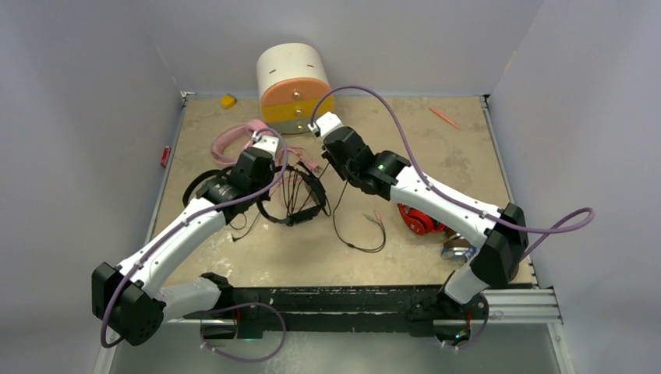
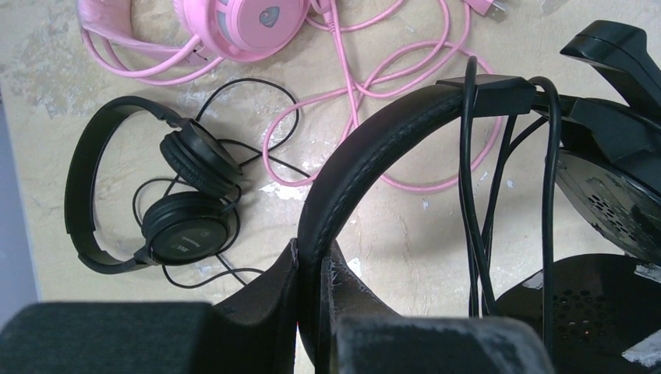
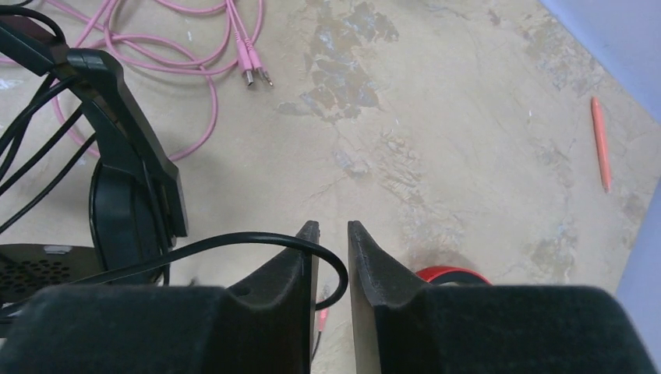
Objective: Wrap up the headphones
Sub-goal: Wrap the headphones cable around the headphones.
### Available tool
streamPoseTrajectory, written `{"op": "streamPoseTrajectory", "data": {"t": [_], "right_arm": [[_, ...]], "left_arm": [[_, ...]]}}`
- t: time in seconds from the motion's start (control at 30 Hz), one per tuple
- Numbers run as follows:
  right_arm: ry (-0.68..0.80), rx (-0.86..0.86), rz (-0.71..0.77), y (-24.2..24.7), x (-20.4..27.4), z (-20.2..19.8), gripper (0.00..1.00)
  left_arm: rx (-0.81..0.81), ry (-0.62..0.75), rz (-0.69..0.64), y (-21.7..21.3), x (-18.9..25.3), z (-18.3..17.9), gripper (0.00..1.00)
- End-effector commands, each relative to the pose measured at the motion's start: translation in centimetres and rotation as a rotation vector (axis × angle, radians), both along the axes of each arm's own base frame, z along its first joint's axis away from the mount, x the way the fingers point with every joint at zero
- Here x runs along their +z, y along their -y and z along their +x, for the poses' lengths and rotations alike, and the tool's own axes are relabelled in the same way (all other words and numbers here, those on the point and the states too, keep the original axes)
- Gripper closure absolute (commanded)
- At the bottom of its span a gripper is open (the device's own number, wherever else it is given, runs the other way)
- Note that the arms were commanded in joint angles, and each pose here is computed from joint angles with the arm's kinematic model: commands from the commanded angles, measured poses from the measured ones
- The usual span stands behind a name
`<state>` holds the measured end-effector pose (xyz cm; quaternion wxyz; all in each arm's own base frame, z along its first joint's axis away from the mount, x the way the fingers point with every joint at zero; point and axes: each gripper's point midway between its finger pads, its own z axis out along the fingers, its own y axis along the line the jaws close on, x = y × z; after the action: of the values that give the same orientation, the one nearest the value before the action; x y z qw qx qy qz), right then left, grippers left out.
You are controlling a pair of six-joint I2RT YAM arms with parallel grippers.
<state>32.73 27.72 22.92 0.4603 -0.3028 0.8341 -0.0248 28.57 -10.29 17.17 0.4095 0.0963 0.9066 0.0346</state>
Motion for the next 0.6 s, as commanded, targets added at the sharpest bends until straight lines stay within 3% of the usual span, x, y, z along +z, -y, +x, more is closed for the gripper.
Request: {"op": "streamPoseTrajectory", "data": {"t": [0.0,0.13,0.33,0.57], "right_arm": [[0.058,-0.003,0.027,-0.4,2.2,1.0,0.81],[0.07,0.093,0.08,-2.2,2.4,1.4,0.8],[0.001,0.2,0.214,-4.4,2.2,2.7,0.78],[-0.183,0.313,0.338,-5.4,-1.7,2.8,0.8]], "left_arm": [[-0.035,0.026,-0.029,0.9,1.2,0.3,1.0],[-0.183,-0.034,-0.13,3.7,1.1,-1.2,1.0],[-0.281,-0.186,-0.159,5.2,0.0,-3.5,1.0],[-0.333,-0.163,-0.254,6.4,1.6,-4.6,1.0]]}}
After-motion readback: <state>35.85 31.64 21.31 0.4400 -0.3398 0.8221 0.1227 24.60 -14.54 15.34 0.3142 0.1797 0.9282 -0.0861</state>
